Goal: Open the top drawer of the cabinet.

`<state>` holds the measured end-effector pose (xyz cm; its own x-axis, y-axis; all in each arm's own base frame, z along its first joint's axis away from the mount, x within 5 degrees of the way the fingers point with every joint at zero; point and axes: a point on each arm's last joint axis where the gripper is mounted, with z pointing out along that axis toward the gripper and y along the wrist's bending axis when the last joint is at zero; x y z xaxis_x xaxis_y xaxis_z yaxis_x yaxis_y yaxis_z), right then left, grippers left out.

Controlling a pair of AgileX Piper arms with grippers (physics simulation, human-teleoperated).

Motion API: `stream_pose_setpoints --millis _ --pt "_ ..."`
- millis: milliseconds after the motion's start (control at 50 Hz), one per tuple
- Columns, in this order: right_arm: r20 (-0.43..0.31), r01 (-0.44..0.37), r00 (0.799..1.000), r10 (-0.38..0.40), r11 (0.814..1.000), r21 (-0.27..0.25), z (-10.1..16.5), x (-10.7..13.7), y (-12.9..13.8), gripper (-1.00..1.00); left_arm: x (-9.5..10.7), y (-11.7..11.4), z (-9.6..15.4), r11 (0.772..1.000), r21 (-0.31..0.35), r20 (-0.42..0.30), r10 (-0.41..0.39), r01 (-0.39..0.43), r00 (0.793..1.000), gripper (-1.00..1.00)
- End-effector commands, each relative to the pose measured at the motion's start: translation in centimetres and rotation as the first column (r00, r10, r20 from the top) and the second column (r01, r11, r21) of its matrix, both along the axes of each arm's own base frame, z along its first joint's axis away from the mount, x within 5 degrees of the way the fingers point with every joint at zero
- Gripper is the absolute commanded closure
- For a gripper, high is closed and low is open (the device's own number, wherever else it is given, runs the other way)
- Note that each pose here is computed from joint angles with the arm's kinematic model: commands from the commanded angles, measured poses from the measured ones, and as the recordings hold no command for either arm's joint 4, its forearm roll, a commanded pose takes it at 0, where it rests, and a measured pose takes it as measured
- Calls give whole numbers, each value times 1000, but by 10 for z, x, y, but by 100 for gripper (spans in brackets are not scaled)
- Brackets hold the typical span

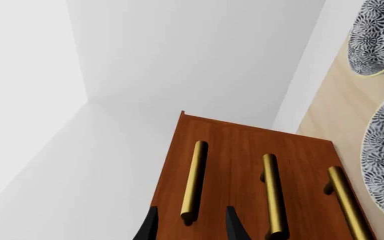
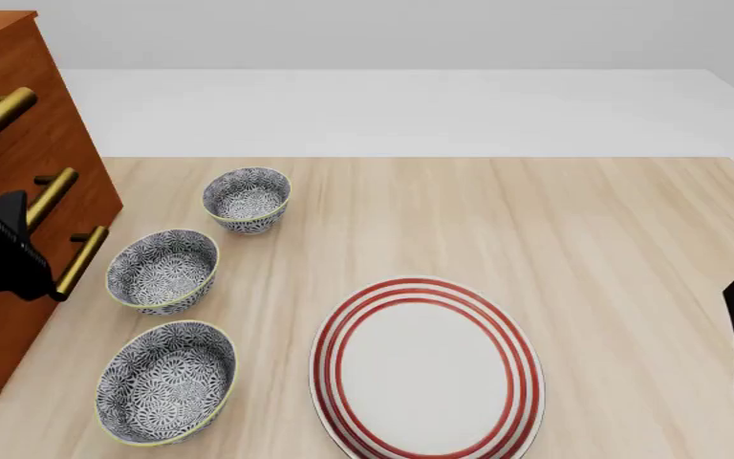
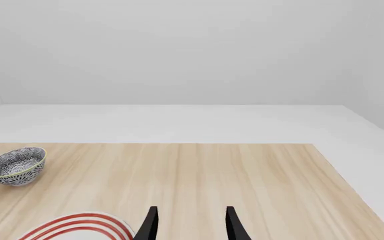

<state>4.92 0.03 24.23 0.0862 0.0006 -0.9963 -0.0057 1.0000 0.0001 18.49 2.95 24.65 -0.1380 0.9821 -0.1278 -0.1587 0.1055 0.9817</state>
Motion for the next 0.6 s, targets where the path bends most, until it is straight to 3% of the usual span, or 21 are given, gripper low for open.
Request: stream_pose_setpoints --millis 20,600 --pt "0 0 1000 0 1000 0 1 0 0 -100 5 1 -1 1000 -1 0 4 -4 1000 -100" --pt "0 0 1000 0 1000 0 2 0 0 -100 11 10 1 999 8 -23 42 -42 999 -100"
